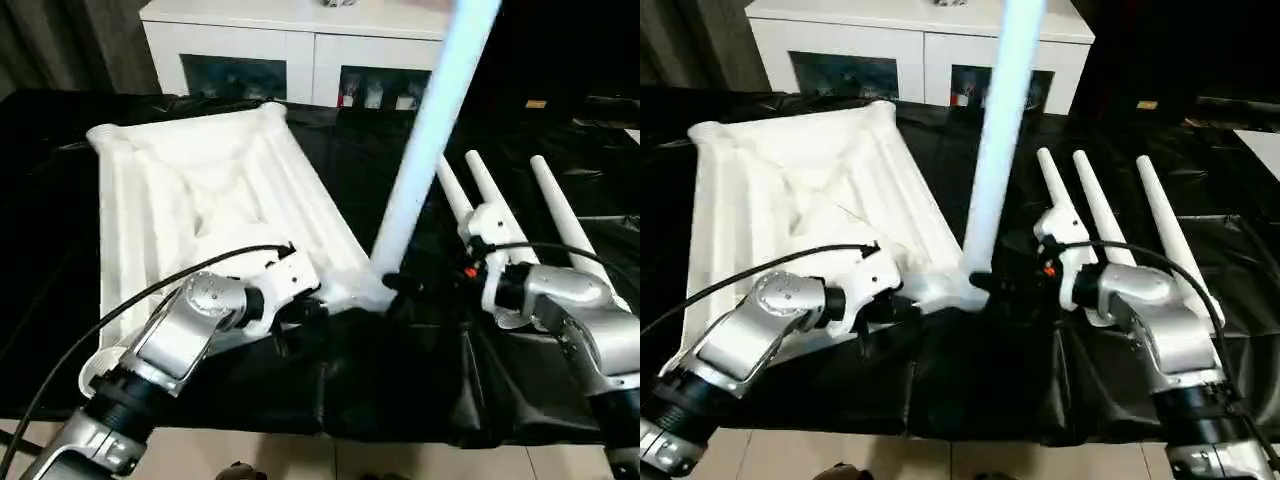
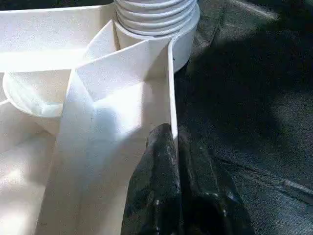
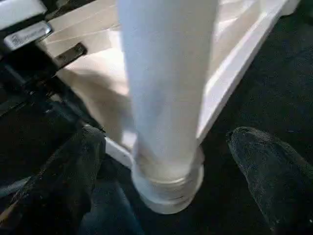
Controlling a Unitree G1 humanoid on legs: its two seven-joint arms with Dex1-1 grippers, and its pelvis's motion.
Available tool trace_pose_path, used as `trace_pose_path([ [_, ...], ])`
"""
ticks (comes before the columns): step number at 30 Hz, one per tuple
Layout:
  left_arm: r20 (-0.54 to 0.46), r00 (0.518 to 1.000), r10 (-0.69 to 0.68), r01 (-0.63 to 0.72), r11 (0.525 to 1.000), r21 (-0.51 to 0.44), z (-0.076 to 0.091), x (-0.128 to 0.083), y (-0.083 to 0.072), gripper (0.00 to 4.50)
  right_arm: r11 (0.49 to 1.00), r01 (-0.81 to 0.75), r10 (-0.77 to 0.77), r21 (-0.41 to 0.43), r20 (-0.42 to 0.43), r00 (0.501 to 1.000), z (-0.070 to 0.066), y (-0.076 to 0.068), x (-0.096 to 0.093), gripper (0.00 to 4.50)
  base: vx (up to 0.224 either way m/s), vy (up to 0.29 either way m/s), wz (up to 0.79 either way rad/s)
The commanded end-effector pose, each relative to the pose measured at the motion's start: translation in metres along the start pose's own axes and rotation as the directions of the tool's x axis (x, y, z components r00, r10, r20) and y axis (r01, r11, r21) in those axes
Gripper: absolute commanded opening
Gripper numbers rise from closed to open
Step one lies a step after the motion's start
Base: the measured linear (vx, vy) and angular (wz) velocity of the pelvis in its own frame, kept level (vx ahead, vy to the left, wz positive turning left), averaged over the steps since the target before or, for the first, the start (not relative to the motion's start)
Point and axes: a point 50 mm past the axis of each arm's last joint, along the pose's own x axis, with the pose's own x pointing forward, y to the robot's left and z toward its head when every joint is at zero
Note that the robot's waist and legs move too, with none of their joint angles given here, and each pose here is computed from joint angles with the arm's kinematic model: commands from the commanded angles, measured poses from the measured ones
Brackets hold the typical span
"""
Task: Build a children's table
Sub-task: Rotate leg to tighten
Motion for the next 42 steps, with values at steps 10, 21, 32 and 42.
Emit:
trace_pose_path([
  [10,0.027,0.996,-0.079,0.078,0.996,0.048,0.011,0.003,-0.010,0.00,0.999,0.042,-0.042,-0.011,-0.028,0.999,-0.008,-0.007,0.016,4.46,0.000,0.000,0.00],
  [21,0.022,0.997,-0.078,0.077,0.996,0.045,0.009,0.002,-0.010,0.00,1.000,0.017,-0.017,0.018,0.000,1.000,-0.011,-0.008,0.029,3.52,0.000,0.000,0.00],
  [32,0.014,0.997,-0.072,0.071,0.997,0.036,0.007,-0.001,-0.009,0.00,0.999,-0.036,0.036,0.032,-0.006,0.999,-0.016,-0.006,0.033,2.62,0.000,0.000,0.00],
  [42,-0.028,0.996,0.081,-0.082,0.995,-0.052,0.000,0.009,0.004,0.00,0.964,0.210,-0.198,0.166,-0.084,0.977,-0.040,-0.014,0.052,2.11,0.000,0.000,0.00],
])
